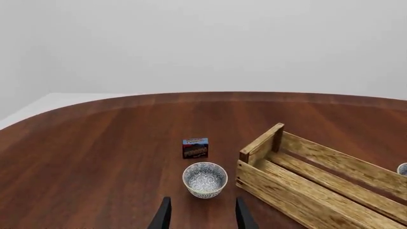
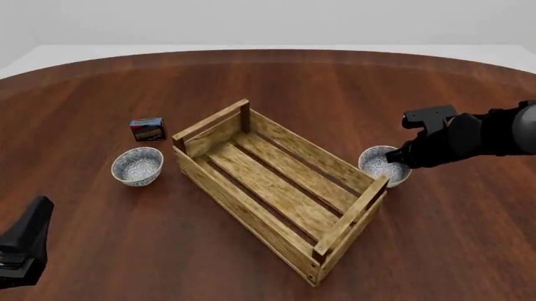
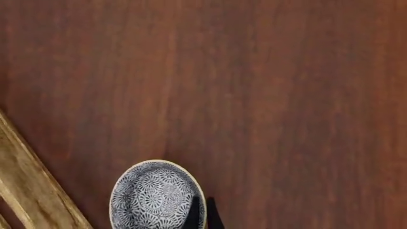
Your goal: Stack the right bowl on the left bowl and place them in the tray.
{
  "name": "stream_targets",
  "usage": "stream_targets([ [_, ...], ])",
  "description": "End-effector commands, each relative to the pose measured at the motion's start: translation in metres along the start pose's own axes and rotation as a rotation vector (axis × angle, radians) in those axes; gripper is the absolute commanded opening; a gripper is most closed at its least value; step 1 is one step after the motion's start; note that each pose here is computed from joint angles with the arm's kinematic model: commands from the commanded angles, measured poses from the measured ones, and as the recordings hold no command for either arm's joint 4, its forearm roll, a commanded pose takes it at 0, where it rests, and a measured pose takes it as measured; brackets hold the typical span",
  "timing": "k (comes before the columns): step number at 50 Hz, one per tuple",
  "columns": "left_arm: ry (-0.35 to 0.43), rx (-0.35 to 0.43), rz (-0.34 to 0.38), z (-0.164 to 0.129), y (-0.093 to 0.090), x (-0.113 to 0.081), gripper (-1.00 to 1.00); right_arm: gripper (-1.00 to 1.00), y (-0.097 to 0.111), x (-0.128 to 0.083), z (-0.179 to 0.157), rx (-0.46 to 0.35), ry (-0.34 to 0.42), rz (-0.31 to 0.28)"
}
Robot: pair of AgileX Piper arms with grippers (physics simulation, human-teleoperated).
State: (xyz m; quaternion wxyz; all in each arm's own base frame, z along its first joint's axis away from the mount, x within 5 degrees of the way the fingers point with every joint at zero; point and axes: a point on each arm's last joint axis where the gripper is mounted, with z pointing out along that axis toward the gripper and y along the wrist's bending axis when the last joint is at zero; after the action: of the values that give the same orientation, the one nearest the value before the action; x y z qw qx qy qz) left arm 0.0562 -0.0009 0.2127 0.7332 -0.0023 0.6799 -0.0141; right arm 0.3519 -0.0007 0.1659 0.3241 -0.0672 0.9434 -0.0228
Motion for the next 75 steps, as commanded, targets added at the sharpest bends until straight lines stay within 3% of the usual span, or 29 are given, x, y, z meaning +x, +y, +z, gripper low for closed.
stream_targets([
  [1,-0.001,-0.001,-0.001,0.0,0.0,0.0,1.0,-1.0,-0.006,-0.009,-0.019,0.016,-0.036,-0.006],
  [28,-0.007,-0.006,-0.001,0.0,0.0,-0.001,1.0,-1.0,-0.01,-0.032,-0.072,0.033,-0.139,0.003],
  [40,-0.008,-0.003,0.001,0.0,0.0,-0.001,1.0,-1.0,-0.002,-0.043,-0.121,0.024,-0.238,0.022],
  [45,-0.008,-0.001,0.003,0.0,0.0,-0.001,1.0,-1.0,0.01,-0.047,-0.151,-0.006,-0.308,0.037],
  [56,-0.006,0.0,0.009,0.0,0.0,-0.001,1.0,-1.0,0.028,-0.047,-0.187,-0.058,-0.382,0.025],
  [75,-0.01,0.007,0.02,0.0,-0.001,-0.005,1.0,-1.0,0.065,-0.021,-0.229,-0.204,-0.516,-0.022],
])
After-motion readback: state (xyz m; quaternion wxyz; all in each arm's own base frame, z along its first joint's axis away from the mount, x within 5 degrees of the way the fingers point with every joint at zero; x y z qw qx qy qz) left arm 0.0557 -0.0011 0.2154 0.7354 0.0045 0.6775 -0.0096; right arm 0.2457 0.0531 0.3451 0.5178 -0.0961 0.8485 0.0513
